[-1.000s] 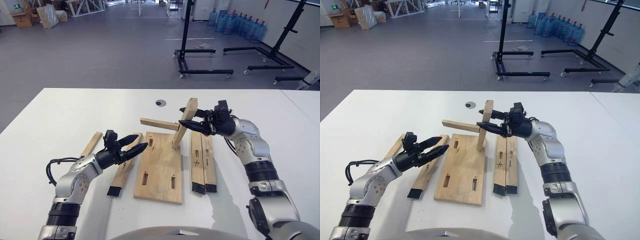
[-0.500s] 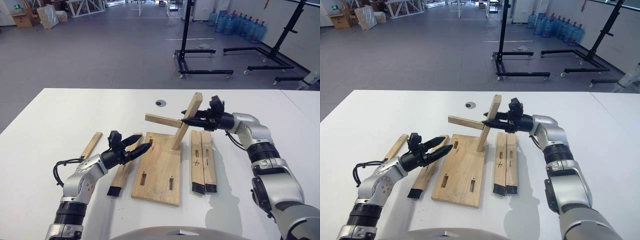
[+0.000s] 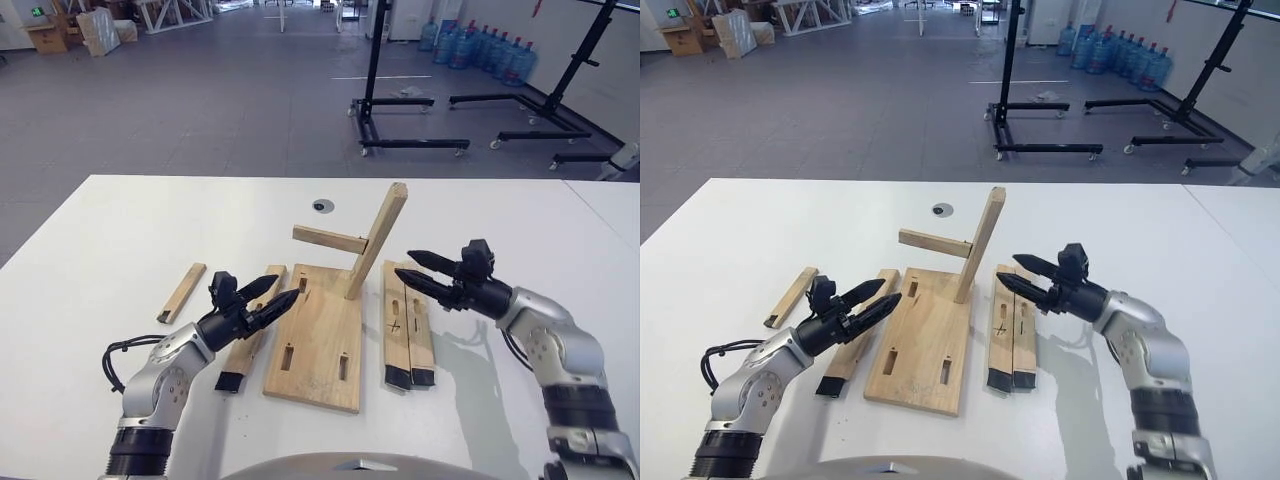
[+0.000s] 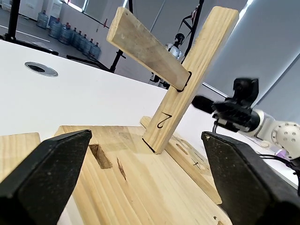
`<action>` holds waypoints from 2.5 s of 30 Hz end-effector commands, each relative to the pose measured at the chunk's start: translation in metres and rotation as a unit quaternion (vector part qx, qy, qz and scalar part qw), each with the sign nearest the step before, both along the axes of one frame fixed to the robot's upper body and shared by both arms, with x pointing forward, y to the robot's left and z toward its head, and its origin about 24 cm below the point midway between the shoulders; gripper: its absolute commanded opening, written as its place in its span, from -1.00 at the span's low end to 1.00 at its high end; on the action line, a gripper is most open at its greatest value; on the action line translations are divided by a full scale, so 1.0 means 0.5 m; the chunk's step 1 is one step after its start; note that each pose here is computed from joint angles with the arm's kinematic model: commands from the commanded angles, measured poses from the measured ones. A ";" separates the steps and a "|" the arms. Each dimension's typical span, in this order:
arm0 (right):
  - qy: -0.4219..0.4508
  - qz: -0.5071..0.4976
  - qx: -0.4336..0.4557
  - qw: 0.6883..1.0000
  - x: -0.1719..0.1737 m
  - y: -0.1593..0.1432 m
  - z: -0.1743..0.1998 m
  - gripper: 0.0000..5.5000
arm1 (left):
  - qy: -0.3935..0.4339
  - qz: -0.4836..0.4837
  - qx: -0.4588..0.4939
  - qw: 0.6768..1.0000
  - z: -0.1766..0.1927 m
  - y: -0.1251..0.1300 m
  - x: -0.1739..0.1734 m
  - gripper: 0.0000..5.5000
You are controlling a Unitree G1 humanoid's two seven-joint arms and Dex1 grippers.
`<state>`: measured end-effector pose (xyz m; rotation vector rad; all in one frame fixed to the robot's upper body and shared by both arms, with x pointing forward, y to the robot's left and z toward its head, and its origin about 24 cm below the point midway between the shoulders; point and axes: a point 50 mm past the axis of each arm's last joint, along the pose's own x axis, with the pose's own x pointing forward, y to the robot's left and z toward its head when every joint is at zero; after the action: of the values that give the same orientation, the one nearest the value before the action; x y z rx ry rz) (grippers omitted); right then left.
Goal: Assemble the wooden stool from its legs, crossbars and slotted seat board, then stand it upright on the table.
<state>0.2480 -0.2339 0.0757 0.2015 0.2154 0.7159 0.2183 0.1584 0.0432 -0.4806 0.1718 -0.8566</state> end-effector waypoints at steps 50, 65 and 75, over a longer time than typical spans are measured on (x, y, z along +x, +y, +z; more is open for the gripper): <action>0.222 -0.270 -0.235 0.907 -0.091 -0.027 -0.019 0.34 | 0.061 0.067 0.027 0.996 -0.029 -0.031 -0.100 0.56; 0.182 -0.371 -0.207 0.886 -0.077 0.015 -0.013 0.58 | 0.055 0.052 0.035 0.997 -0.027 -0.027 -0.090 0.56; 0.238 -0.396 -0.194 0.865 -0.072 0.038 -0.045 0.94 | 0.050 0.036 0.042 0.997 -0.030 -0.029 -0.076 0.56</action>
<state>0.2112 -0.2133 0.0563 0.0532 0.6600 -0.1966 0.1782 0.1440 0.0277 -0.4658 0.2747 -0.7434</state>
